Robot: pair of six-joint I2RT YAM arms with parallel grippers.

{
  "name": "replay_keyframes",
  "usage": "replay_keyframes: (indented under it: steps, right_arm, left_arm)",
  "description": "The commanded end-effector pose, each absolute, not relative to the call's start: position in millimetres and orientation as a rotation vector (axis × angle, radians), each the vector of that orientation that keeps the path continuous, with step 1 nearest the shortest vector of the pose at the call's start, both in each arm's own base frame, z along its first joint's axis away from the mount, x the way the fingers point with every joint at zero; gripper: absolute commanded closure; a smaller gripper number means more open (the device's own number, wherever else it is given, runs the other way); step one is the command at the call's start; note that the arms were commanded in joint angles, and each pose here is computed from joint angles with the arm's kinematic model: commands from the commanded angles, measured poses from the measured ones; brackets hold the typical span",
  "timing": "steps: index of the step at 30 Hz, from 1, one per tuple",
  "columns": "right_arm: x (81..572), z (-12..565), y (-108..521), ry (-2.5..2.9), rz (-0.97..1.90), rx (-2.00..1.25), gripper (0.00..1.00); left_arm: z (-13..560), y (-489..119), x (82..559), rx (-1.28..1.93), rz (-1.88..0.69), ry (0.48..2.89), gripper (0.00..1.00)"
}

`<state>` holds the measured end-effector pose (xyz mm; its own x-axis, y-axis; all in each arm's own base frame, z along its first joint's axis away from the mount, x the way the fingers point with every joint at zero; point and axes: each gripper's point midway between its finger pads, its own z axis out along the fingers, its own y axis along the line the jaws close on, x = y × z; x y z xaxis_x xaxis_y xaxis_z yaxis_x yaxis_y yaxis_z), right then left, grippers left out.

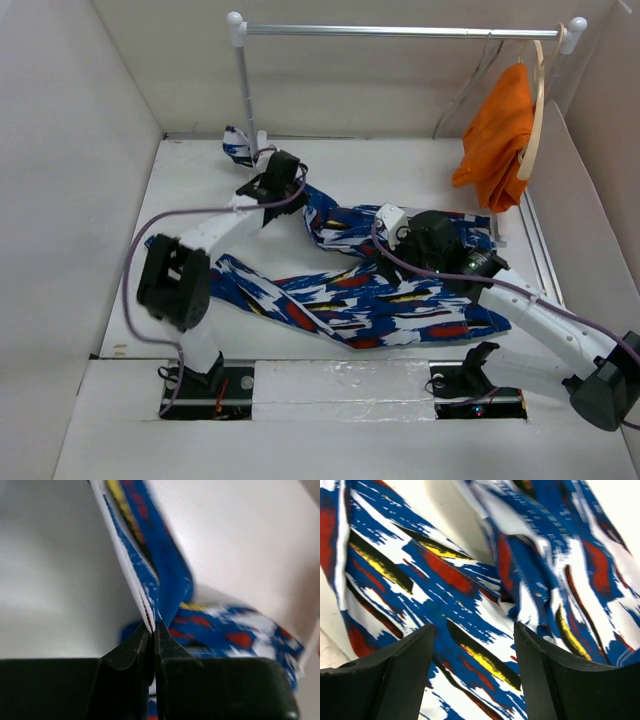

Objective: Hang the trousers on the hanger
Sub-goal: Fold the trousers

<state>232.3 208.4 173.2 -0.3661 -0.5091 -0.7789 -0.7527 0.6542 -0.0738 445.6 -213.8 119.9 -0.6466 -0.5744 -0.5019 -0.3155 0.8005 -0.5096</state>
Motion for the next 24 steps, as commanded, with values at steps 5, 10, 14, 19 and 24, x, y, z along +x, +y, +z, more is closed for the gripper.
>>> replay_keyframes:
  steps: [5,10,14,19,24]
  right_arm:
    - [243,162,199,2.065,0.382,-1.001,0.29]
    - [247,158,197,2.072,0.382,-1.003,0.28]
    - [249,158,193,2.077,0.371,-1.000,0.28]
    - [248,161,197,2.059,0.402,-0.997,0.36]
    - [246,156,196,2.067,0.400,-0.995,1.00]
  left_arm:
    - [84,-240,278,-0.727,-0.543,2.440,1.00]
    - [77,-230,224,-0.799,-0.464,2.463,0.42]
    - [109,-195,233,-0.787,-0.349,2.342,0.14]
    - [152,-135,297,-0.877,-0.317,2.121,0.17]
    - [145,-124,368,-0.724,-0.349,2.158,0.30]
